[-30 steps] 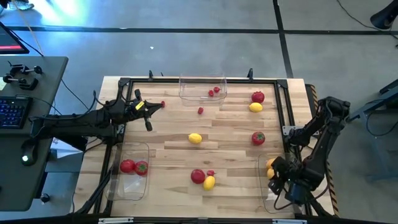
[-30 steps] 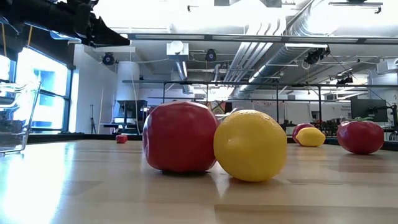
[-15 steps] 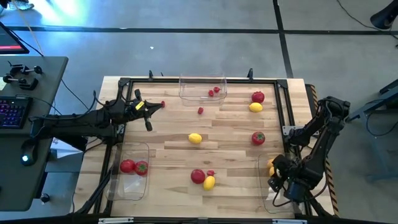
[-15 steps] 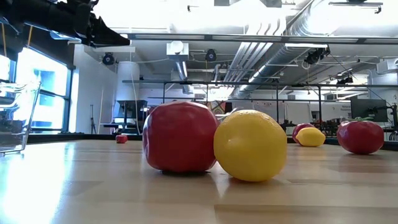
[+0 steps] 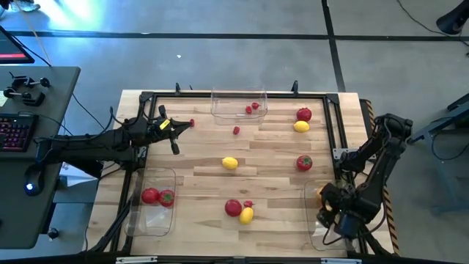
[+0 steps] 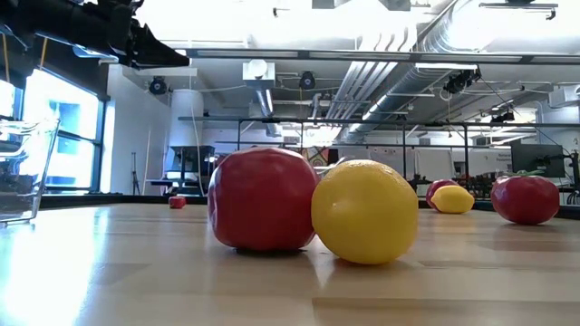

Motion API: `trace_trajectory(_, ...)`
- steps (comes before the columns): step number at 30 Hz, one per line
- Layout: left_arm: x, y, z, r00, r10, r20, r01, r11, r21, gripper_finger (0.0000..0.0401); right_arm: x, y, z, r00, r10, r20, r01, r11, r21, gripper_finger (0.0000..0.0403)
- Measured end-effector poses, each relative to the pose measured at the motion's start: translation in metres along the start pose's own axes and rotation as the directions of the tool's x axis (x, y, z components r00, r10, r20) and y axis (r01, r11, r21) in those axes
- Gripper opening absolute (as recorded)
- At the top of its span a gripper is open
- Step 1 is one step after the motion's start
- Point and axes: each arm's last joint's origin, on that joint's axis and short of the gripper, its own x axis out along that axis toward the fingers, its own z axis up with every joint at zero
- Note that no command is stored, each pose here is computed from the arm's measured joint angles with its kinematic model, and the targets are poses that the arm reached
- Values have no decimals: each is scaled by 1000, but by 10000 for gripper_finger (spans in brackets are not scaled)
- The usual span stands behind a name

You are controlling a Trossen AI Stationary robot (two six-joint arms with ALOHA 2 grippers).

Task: Sort produce into baskets
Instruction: Put the yellow lemon into the bottom right transparent bin

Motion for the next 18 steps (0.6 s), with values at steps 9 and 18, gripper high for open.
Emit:
trace_trajectory(9,0,0,0,1000,0,0,0,1000,0,0,-32,5,8,987,30,156,-17,996,-87,291)
trace_trajectory(18,0,0,0,1000,0,0,0,1000,1,0,-50,-6,28,902,45,430,22,988,-150,246)
